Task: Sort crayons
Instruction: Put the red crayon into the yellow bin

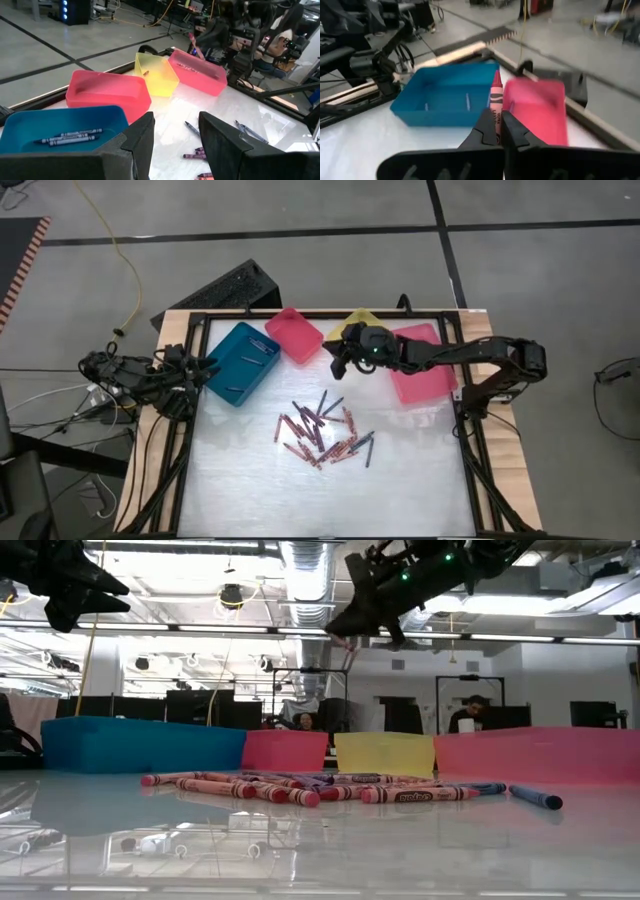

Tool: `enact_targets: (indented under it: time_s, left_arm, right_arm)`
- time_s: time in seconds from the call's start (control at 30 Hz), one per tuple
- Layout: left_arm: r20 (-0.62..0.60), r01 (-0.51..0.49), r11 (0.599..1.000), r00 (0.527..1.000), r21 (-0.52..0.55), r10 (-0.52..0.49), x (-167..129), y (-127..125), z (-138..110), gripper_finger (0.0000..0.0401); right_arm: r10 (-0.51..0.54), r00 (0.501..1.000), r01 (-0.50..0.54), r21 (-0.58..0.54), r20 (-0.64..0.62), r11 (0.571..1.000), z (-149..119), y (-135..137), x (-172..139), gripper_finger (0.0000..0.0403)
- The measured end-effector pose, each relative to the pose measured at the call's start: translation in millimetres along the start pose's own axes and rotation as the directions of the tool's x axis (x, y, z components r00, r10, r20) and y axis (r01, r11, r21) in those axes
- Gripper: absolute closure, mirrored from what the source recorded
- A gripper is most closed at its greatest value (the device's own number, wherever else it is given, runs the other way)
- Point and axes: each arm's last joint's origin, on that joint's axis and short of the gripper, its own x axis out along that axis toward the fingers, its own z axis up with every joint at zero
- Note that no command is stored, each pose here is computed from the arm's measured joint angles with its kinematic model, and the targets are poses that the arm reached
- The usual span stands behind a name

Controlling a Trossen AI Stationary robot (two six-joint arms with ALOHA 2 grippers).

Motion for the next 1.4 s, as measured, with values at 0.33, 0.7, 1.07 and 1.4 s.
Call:
enact_targets:
  time_s: [0.33, 0.7, 1.07, 1.4]
  left_arm:
    - [0.014, -0.026, 1.000, 1.000, -0.004, 0.026, 0, 1, 0, 0.0256]
    - [0.060, -0.115, 0.993, 0.991, -0.015, 0.116, 0, 3, 2, 0.0256]
    - [0.079, -0.149, 0.987, 0.985, -0.054, 0.153, 0, 4, 3, 0.0256]
    - [0.095, -0.180, 0.978, 0.977, -0.109, 0.190, -1, 6, 3, 0.0256]
  right_arm:
    - [-0.019, 0.993, 0.034, -0.136, 0.112, 0.990, 14, -13, 2, 0.0403]
    - [0.038, 0.982, -0.012, -0.142, 0.183, 0.990, 17, -30, 18, 0.0403]
    - [-0.036, 0.994, 0.046, -0.094, 0.101, 0.994, -12, -62, 53, 0.0403]
    - [-0.027, 0.993, 0.017, -0.087, -0.115, 0.996, -13, -113, 40, 0.0403]
